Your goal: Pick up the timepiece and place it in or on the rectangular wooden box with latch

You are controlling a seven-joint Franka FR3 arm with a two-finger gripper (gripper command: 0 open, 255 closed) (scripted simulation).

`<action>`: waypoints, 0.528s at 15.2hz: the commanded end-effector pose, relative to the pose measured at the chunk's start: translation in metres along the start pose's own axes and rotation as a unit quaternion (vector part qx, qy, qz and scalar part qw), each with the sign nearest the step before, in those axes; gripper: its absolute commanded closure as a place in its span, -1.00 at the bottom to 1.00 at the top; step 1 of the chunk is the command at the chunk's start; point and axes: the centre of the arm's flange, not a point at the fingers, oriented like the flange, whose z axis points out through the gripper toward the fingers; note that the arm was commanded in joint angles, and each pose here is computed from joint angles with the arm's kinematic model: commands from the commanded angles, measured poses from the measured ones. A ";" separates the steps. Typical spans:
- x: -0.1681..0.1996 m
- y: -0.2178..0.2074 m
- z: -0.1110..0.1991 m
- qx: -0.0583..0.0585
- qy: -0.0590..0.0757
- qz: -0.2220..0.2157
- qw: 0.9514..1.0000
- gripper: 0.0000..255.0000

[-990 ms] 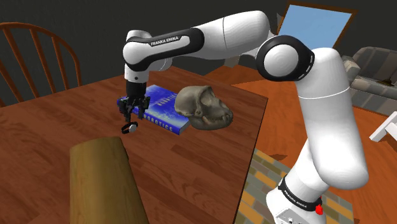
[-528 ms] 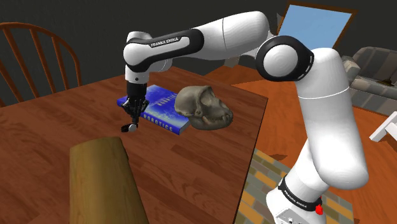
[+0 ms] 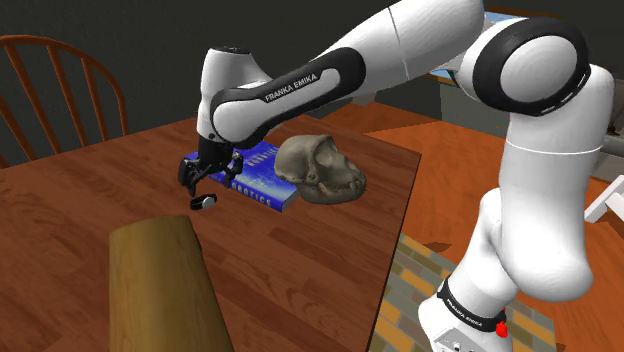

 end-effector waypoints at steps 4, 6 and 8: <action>-0.047 -0.030 -0.002 -0.021 0.095 0.090 0.991 -1.00; -0.045 -0.030 0.009 -0.021 0.095 0.090 0.991 -1.00; -0.043 -0.029 0.019 -0.021 0.095 0.090 0.991 -1.00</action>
